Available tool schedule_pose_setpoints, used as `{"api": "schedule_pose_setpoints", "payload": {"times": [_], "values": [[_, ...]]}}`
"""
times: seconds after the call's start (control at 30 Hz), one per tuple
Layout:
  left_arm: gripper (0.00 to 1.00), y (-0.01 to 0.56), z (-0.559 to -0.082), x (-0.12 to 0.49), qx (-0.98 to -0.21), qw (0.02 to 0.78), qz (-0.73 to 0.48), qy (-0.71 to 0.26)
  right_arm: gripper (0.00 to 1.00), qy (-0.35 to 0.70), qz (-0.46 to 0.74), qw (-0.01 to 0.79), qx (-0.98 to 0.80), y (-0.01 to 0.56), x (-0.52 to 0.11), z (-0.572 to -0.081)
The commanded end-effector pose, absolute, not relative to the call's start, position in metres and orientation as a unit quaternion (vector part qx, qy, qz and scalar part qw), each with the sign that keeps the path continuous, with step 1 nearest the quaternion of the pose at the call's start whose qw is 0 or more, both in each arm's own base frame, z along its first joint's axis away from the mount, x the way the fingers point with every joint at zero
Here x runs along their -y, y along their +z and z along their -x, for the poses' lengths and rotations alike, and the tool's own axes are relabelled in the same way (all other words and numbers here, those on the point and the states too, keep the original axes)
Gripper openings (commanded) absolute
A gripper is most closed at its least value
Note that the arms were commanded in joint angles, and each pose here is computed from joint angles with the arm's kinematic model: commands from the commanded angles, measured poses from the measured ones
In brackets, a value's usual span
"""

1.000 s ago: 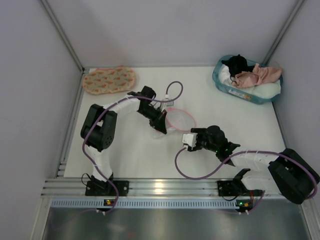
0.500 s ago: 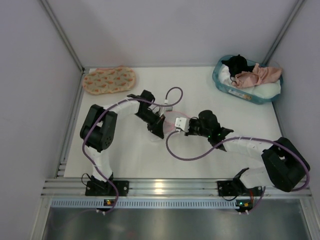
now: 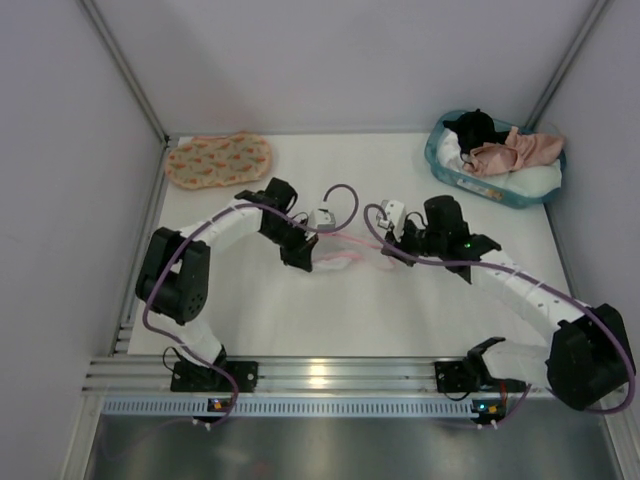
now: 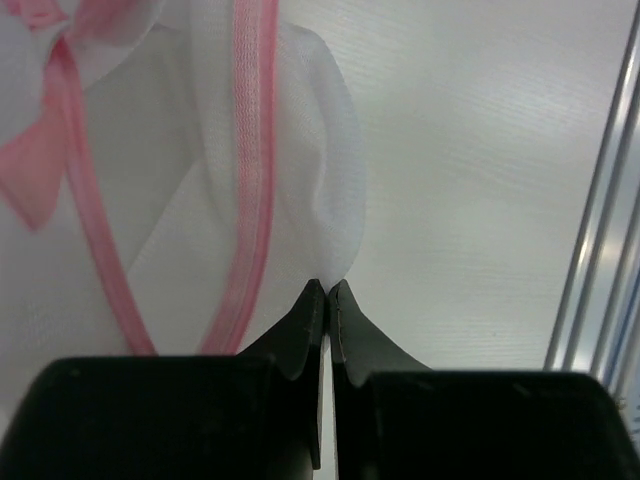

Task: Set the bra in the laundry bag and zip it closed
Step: Open the laundry bag at the center of the board.

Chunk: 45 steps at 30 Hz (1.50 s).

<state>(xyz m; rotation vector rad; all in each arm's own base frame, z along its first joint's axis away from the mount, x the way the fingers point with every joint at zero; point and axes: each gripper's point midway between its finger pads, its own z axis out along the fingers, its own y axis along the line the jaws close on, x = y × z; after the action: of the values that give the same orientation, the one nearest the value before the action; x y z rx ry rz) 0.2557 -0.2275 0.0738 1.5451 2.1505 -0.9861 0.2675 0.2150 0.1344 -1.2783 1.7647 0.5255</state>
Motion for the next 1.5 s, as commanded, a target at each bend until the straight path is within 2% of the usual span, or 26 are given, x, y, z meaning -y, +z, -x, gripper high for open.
{"api": "schedule_pose_setpoints", "payload": {"times": [0.0,0.17,0.2,0.3,0.33,0.37,0.4,0.6,0.7,0.9,0.93,0.97,1.0,1.17,1.47], "values": [[0.03,0.089,-0.272,0.213,-0.698,0.237,-0.62,-0.27,0.0,0.281,0.433,0.392,-0.762,0.149,-0.209,-0.268],[0.04,0.096,-0.298,0.196,-0.655,0.32,-0.667,-0.156,0.0,0.337,0.252,0.372,-0.828,0.158,-0.172,-0.316],[0.09,0.108,-0.31,0.197,-0.64,0.353,-0.67,-0.133,0.0,0.342,0.231,0.384,-0.826,0.166,-0.167,-0.328],[0.24,0.119,-0.32,0.191,-0.624,0.385,-0.674,-0.088,0.0,0.38,0.149,0.368,-0.836,0.168,-0.156,-0.344],[0.34,0.121,-0.321,0.189,-0.625,0.39,-0.671,-0.082,0.0,0.395,0.118,0.358,-0.838,0.169,-0.154,-0.346],[0.35,0.123,-0.32,0.188,-0.629,0.393,-0.666,-0.08,0.0,0.413,0.106,0.346,-0.836,0.168,-0.155,-0.346],[0.41,0.129,-0.32,0.188,-0.632,0.398,-0.659,-0.08,0.0,0.424,0.096,0.34,-0.834,0.168,-0.157,-0.345],[0.46,0.155,-0.321,0.199,-0.72,0.413,-0.539,-0.143,0.0,0.499,0.01,0.283,-0.819,0.153,-0.163,-0.331],[0.47,0.159,-0.321,0.211,-0.765,0.397,-0.466,-0.198,0.0,0.524,-0.039,0.26,-0.81,0.147,-0.162,-0.33],[0.5,0.153,-0.343,0.209,-0.822,0.376,-0.352,-0.243,0.0,0.543,-0.087,0.283,-0.786,0.155,-0.143,-0.354],[0.57,0.155,-0.354,0.199,-0.83,0.383,-0.326,-0.24,0.0,0.545,-0.093,0.286,-0.783,0.157,-0.14,-0.357],[0.73,0.158,-0.363,0.192,-0.832,0.391,-0.313,-0.237,0.0,0.546,-0.101,0.286,-0.781,0.155,-0.137,-0.361],[0.75,0.159,-0.373,0.186,-0.833,0.4,-0.299,-0.236,0.0,0.548,-0.11,0.289,-0.777,0.157,-0.133,-0.364],[0.77,0.175,-0.414,0.137,-0.843,0.431,-0.237,-0.219,0.0,0.549,-0.131,0.259,-0.784,0.133,-0.134,-0.352],[0.76,0.181,-0.404,0.14,-0.84,0.428,-0.221,-0.249,0.0,0.519,-0.133,0.24,-0.809,0.095,-0.143,-0.341]]}}
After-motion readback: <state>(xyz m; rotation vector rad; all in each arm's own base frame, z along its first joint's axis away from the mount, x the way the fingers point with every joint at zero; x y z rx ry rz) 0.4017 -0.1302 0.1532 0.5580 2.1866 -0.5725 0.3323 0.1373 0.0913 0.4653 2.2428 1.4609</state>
